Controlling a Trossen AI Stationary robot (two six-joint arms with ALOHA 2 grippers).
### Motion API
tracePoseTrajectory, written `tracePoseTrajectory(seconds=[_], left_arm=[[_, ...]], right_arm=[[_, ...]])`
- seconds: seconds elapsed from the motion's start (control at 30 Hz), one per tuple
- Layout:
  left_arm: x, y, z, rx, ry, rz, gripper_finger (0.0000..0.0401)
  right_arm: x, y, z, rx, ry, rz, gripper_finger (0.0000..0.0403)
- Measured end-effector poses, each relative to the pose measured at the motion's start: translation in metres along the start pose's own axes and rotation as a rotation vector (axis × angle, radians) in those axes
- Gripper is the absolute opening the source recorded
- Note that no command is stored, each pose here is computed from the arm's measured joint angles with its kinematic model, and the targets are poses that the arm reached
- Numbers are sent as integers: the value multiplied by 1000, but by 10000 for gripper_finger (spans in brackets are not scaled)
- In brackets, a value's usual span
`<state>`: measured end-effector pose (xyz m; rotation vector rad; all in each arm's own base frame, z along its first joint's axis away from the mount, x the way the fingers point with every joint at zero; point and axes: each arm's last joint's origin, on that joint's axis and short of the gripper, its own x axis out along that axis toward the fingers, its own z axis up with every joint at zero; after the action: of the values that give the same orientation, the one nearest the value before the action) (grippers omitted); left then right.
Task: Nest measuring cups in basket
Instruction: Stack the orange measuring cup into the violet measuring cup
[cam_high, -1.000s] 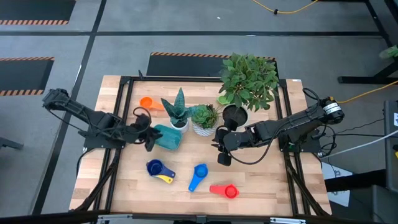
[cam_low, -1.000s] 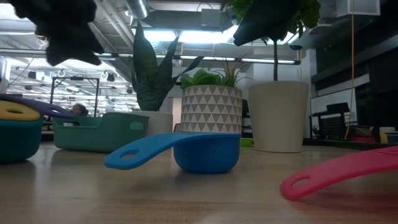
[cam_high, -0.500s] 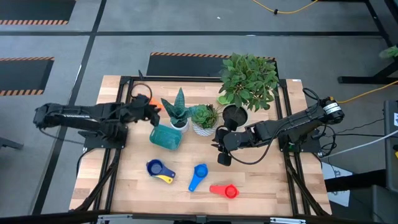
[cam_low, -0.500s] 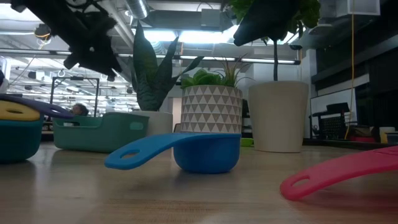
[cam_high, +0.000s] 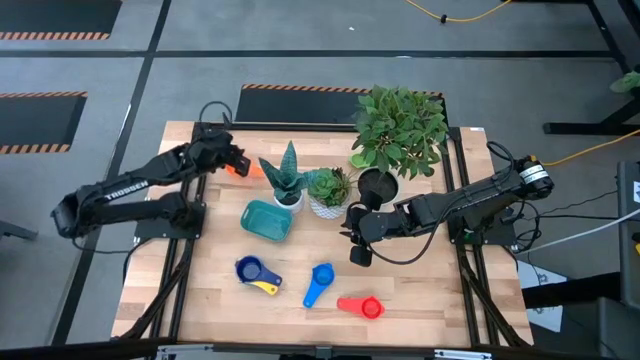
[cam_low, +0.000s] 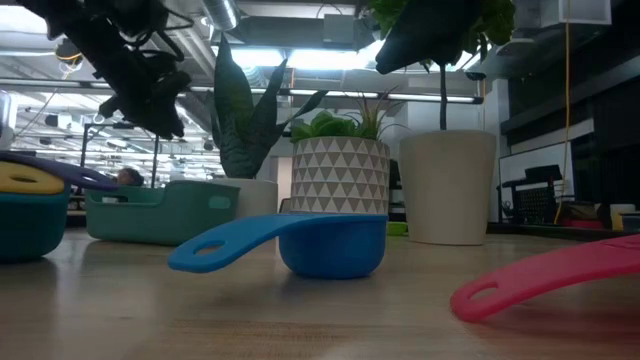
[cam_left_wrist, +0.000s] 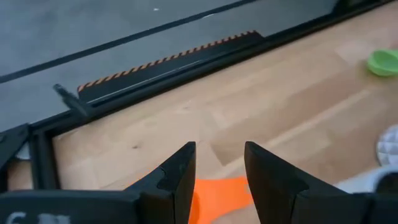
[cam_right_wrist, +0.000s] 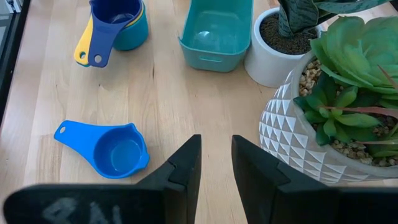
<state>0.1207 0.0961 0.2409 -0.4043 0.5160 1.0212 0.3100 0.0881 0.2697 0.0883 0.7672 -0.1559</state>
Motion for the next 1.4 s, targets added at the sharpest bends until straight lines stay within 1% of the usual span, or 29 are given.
tracePoseTrajectory(seconds=[0.17,0.3,0.43,0.53,0.73,0.83,1.03,1.17,1.4], left_arm=[[4,14,4,-35,20,4,131],[10,21,5,-35,49,10,131],[20,28,4,-46,91,57,131],[29,31,3,-12,135,80,131],[45,33,-1,-12,224,10,131],[51,33,-3,-2,259,2,131],[59,31,-7,31,315,-50,131],[62,30,-9,30,341,-93,131],[63,30,-9,32,348,-89,131]], right_arm=[[0,0,0,0,0,0,94],[0,0,0,-3,0,0,94],[0,0,0,-4,0,0,94],[0,0,0,-3,0,0,94],[0,0,0,-3,0,0,94],[0,0,0,0,0,0,94],[0,0,0,0,0,0,94],[0,0,0,0,0,0,94],[0,0,0,0,0,0,94]])
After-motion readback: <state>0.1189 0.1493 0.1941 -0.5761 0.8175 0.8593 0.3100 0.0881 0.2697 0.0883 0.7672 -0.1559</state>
